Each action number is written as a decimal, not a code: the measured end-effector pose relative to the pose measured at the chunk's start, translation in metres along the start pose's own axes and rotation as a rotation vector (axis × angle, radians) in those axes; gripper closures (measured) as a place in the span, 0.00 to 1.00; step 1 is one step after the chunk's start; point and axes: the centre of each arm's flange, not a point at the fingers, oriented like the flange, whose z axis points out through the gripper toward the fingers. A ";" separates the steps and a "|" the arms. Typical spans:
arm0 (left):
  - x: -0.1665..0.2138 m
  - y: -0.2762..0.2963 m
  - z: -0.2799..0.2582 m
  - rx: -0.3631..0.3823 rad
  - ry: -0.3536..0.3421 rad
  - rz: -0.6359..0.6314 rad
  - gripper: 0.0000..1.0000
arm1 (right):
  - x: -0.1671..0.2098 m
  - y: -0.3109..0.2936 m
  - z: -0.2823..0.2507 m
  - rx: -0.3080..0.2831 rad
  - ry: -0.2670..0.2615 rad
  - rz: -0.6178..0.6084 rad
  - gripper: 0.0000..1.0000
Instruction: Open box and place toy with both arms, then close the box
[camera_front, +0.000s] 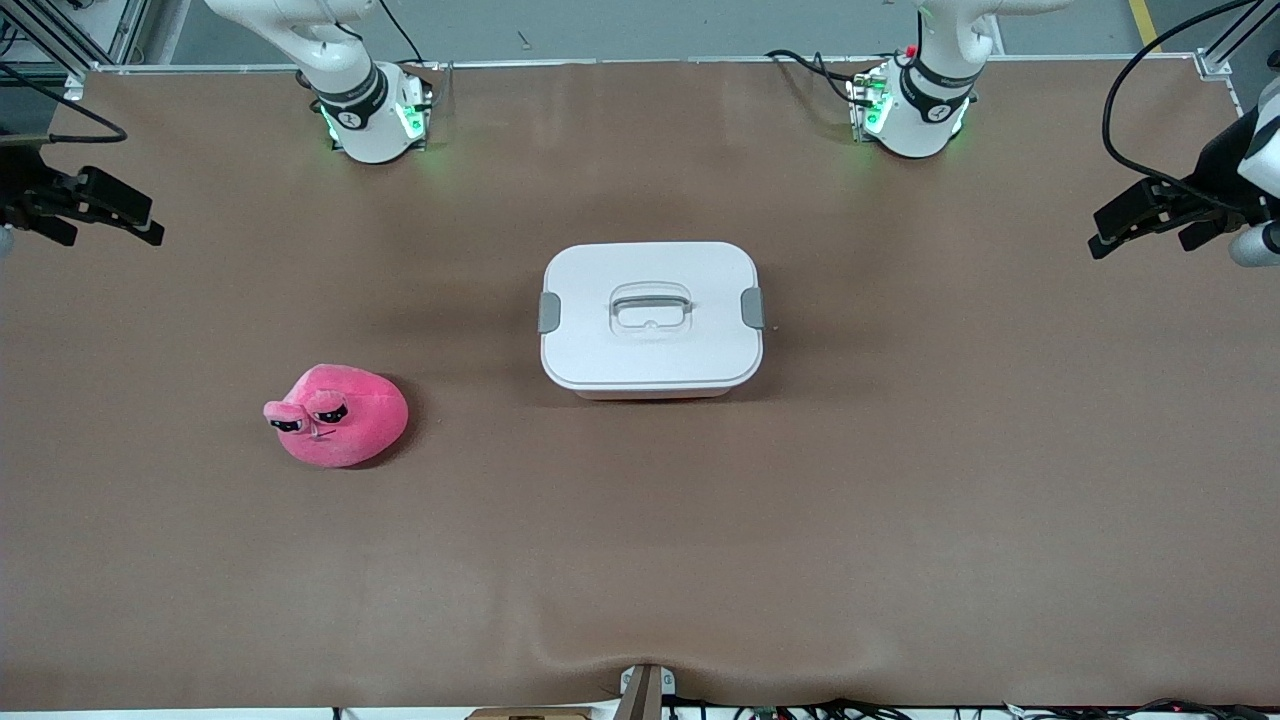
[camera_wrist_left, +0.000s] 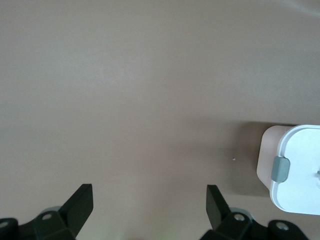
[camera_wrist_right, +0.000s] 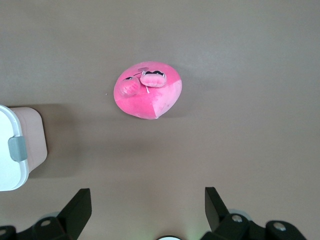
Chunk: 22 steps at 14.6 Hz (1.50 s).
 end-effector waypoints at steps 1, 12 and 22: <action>0.000 -0.002 0.000 0.000 0.000 -0.004 0.00 | 0.000 0.000 0.000 0.000 0.000 0.000 0.00; 0.015 -0.024 0.015 0.003 -0.025 -0.046 0.00 | 0.000 0.000 0.002 0.000 -0.004 0.000 0.00; 0.054 -0.032 0.063 0.014 -0.092 -0.129 0.00 | 0.003 -0.003 0.016 0.000 -0.031 -0.006 0.00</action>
